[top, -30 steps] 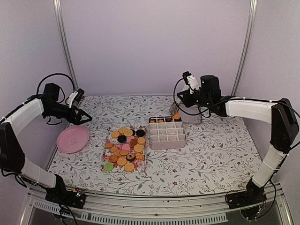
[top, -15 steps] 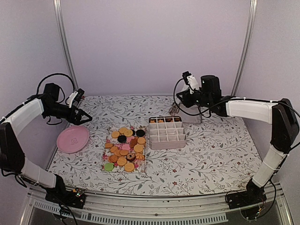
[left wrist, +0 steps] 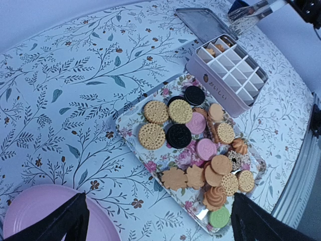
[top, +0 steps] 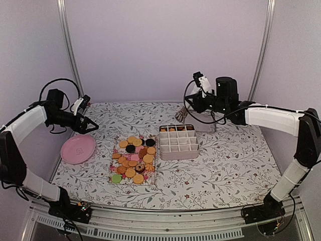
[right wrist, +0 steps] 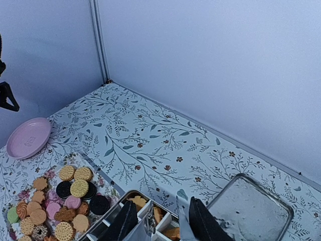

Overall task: Pack the cookies
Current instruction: Place the fake cookies in the empty pocket of the box, then pick up the fake cookies from the plate.

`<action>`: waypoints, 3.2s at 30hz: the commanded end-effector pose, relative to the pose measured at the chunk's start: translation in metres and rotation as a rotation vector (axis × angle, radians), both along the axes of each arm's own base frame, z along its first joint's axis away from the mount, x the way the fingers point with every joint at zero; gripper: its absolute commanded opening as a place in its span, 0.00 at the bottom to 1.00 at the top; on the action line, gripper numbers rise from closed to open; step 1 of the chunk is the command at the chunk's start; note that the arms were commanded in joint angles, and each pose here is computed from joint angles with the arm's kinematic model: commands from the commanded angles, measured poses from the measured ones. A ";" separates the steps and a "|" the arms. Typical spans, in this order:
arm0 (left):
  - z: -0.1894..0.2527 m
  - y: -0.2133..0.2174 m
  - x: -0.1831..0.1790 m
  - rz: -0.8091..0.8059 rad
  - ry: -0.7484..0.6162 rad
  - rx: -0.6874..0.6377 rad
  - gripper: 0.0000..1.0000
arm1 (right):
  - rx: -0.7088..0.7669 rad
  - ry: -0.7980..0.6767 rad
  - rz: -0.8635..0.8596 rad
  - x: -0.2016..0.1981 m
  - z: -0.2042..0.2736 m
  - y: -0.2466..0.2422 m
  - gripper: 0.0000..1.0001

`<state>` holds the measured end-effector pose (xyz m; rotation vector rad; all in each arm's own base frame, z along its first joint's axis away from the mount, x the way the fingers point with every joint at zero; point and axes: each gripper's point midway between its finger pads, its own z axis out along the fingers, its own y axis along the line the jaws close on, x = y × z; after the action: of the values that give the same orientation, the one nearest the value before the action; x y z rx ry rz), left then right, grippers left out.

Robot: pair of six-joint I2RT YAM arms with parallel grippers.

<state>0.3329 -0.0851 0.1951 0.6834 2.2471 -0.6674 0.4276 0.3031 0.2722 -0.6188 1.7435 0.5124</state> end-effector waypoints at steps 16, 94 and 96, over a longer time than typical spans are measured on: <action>0.004 -0.001 -0.002 -0.004 -0.019 0.011 0.99 | 0.049 0.015 0.460 -0.134 0.008 0.197 0.38; 0.006 -0.002 -0.002 -0.010 -0.025 0.004 0.99 | -0.016 0.021 0.386 -0.084 -0.015 0.193 0.08; 0.007 -0.002 -0.002 -0.010 -0.026 0.003 0.99 | -0.003 -0.001 0.370 -0.079 -0.001 0.186 0.06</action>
<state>0.3330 -0.0844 0.1952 0.6838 2.2482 -0.6590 0.3363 0.5019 0.1956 -1.0329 1.7710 0.7515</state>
